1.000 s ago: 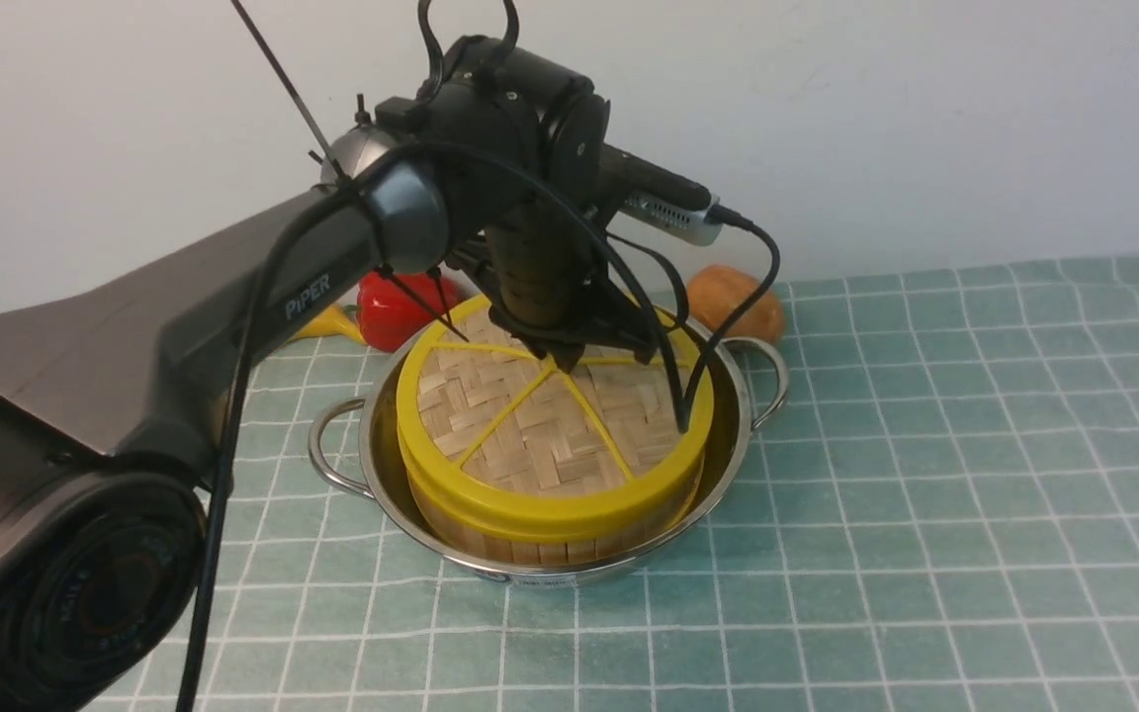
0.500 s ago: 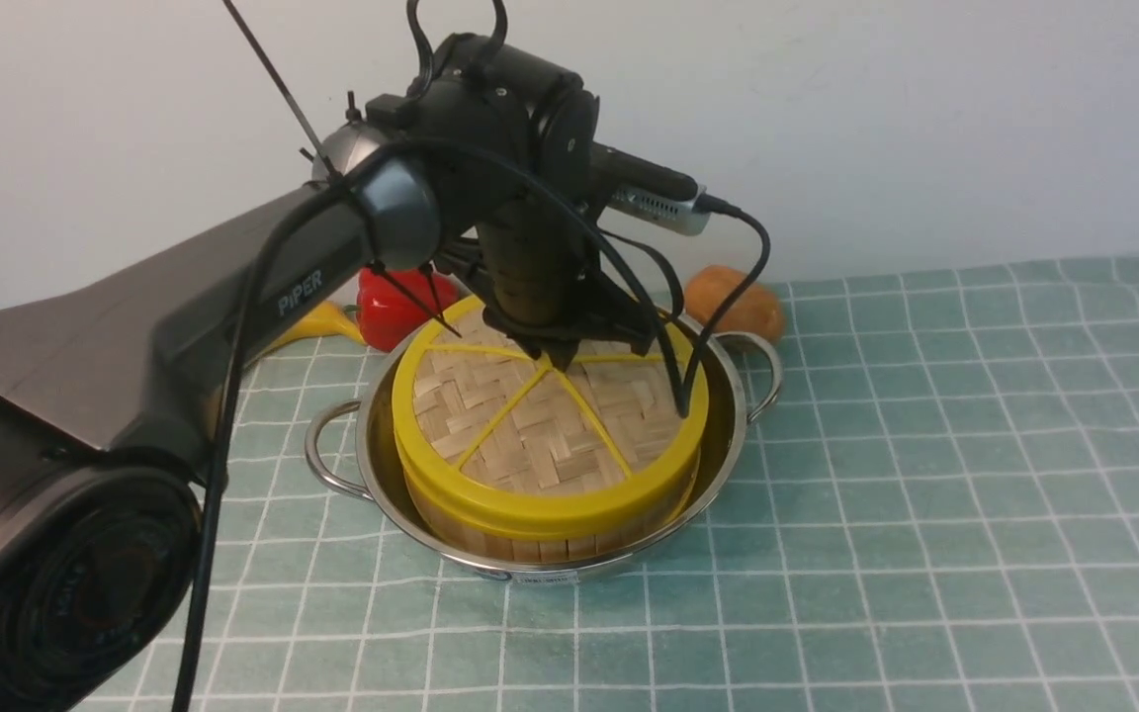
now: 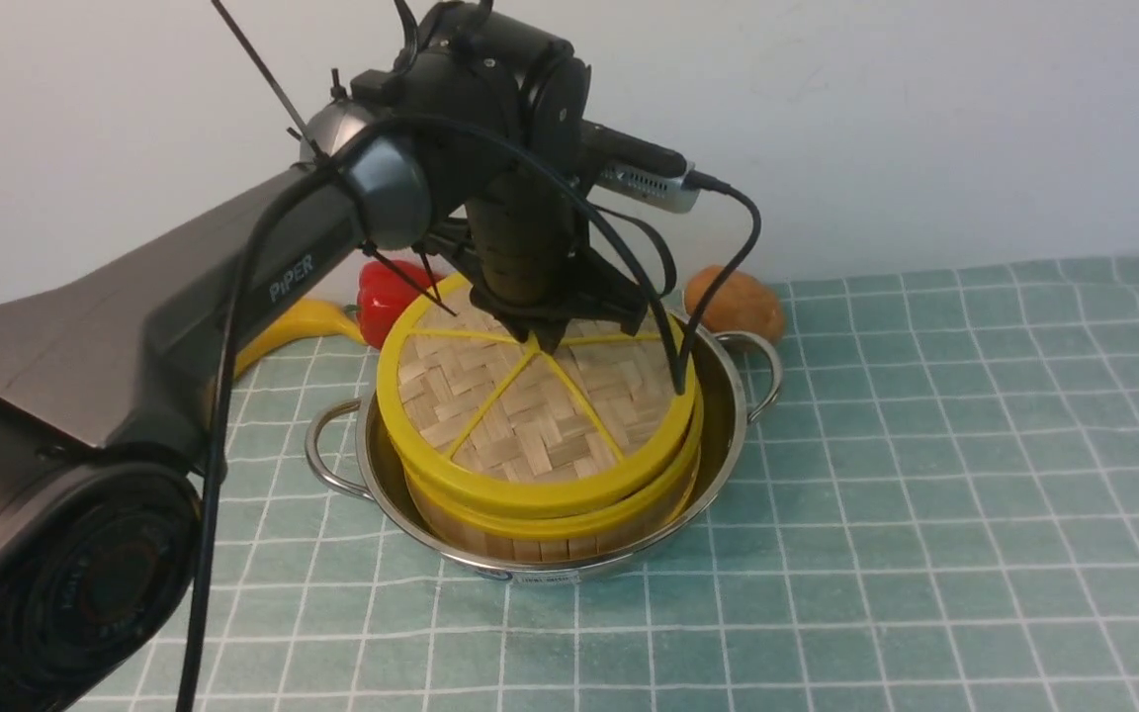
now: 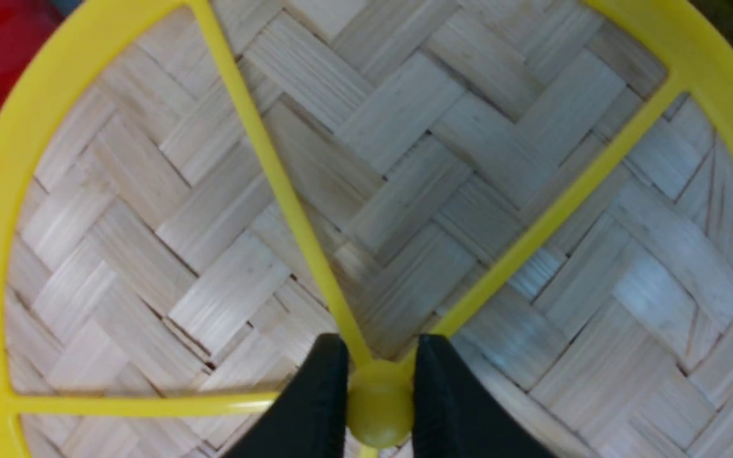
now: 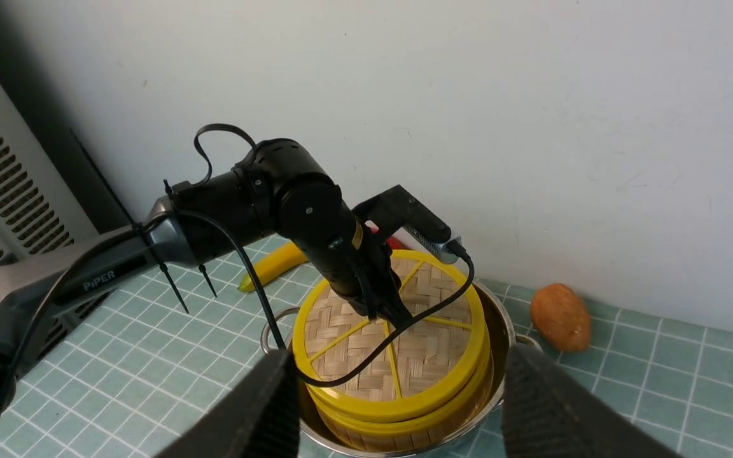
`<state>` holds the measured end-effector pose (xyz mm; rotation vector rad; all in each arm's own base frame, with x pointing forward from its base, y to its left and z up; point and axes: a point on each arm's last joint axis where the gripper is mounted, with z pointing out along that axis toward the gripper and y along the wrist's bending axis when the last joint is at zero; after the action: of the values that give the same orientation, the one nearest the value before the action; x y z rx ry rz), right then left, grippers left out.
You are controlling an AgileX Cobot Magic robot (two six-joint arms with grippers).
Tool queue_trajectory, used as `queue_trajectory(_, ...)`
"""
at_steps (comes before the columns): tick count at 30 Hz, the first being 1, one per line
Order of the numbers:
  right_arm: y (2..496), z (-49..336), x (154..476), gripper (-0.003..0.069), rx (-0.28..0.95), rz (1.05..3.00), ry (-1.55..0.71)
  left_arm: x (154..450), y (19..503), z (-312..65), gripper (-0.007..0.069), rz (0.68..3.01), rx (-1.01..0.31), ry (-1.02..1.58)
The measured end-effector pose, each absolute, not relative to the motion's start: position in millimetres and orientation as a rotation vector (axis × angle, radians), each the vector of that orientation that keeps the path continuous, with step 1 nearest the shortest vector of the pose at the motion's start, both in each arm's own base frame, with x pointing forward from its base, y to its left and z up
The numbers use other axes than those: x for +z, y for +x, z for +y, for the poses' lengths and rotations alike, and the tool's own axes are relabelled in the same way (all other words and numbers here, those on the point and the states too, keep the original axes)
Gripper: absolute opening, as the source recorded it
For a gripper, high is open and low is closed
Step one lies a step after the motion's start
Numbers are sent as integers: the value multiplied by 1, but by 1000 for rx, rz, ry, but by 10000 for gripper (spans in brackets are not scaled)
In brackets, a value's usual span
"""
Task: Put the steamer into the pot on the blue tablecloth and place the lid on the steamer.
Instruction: 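Place the yellow bamboo steamer lid onto the steamer in the pot with the left gripper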
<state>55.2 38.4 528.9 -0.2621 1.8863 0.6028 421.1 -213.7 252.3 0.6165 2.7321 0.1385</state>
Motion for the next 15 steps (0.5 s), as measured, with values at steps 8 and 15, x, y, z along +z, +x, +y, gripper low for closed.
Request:
queue_trajectory(8,55,38,529,427,603,1887,-261,244,422,-215,123,2758,130,620)
queue_trajectory(15,55,38,529,427,604,1887,-260,242,423,-216,123,2759,130,630)
